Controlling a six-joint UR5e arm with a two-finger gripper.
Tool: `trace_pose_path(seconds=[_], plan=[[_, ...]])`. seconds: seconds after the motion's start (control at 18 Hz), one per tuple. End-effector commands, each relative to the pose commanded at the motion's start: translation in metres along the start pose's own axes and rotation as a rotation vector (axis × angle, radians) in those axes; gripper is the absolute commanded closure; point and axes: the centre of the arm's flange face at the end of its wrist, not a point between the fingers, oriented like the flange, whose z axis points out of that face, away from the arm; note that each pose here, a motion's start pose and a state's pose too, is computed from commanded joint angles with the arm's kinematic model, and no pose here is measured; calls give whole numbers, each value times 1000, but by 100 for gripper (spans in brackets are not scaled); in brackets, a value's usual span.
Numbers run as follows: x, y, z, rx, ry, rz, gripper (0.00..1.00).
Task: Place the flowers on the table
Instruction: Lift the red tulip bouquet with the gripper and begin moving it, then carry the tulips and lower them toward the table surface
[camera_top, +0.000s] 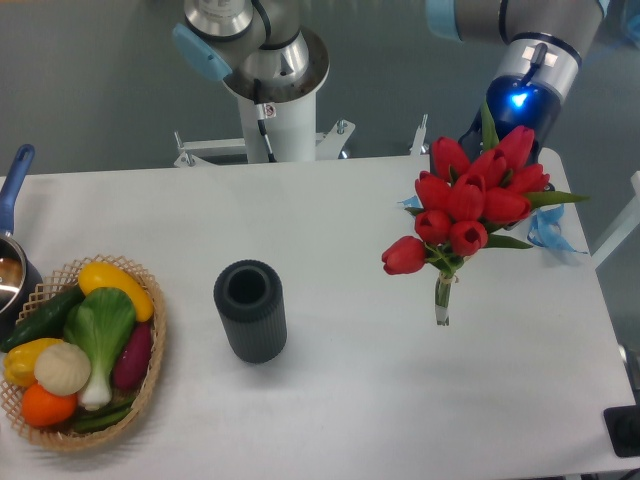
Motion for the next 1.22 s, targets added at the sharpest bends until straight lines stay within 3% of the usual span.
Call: trace_pose_path(seconds=[0.5,0.78,1.22], plan=[[-5,-10,-13,-14,-30,7,73],[-2,-7,-18,-213,-118,29,73],[26,2,40,-629,-175,126,73]])
